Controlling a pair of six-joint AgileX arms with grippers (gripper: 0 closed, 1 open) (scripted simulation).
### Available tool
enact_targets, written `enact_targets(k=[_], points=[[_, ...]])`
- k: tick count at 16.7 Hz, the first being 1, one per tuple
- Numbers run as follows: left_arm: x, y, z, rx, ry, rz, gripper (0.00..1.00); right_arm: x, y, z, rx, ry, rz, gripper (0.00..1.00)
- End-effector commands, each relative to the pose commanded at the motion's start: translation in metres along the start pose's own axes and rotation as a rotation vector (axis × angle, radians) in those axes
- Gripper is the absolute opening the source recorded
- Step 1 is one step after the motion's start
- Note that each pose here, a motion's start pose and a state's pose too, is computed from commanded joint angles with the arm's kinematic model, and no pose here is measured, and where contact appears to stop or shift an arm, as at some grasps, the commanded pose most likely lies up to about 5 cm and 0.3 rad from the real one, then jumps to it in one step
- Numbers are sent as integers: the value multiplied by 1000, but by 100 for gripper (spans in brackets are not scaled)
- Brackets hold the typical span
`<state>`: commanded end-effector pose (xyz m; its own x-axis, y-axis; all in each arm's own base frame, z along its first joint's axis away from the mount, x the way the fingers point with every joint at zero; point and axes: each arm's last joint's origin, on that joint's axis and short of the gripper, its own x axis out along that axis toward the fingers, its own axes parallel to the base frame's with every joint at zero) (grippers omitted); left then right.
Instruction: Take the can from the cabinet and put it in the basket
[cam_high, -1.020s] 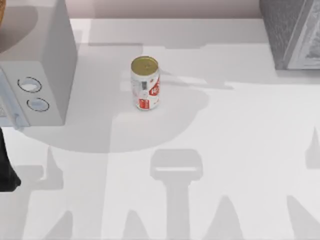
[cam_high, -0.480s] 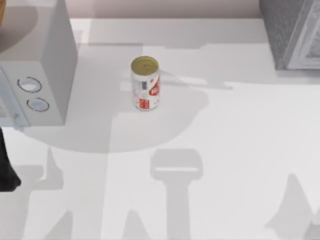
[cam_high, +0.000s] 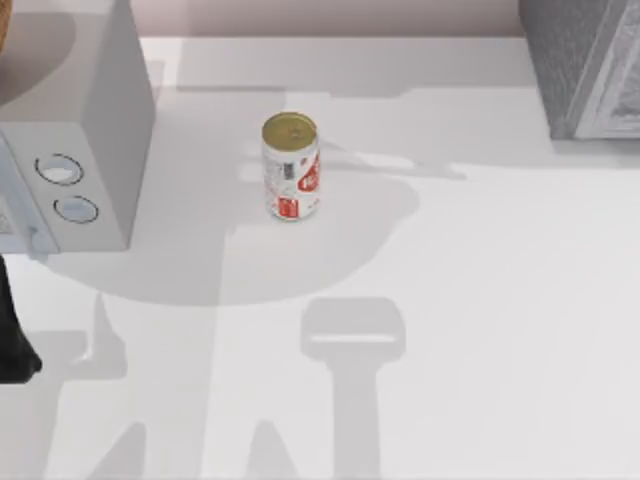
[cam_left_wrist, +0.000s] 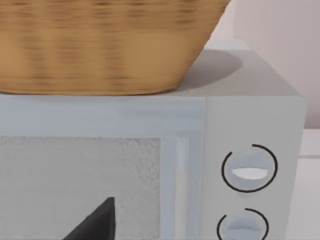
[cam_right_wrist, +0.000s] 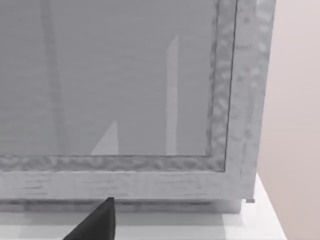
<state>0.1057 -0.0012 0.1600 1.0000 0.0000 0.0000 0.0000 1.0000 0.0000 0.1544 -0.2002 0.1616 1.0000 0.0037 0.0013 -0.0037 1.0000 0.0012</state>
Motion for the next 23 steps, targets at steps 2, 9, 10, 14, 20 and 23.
enact_targets(k=[2, 9, 10, 14, 20, 23], points=[[0, 0, 0, 0, 0, 0, 100, -1, -1, 0, -1, 0, -3, 100], [0, 0, 0, 0, 0, 0, 100, 5, -11, 10, -2, -1, -4, 100], [0, 0, 0, 0, 0, 0, 100, 8, -19, 17, -4, -2, -5, 100], [0, 0, 0, 0, 0, 0, 100, 24, -53, 66, 2, 2, -4, 100], [0, 0, 0, 0, 0, 0, 100, 35, -75, 189, 33, 19, 1, 100], [0, 0, 0, 0, 0, 0, 100, 28, -59, 255, 41, 24, 1, 100]])
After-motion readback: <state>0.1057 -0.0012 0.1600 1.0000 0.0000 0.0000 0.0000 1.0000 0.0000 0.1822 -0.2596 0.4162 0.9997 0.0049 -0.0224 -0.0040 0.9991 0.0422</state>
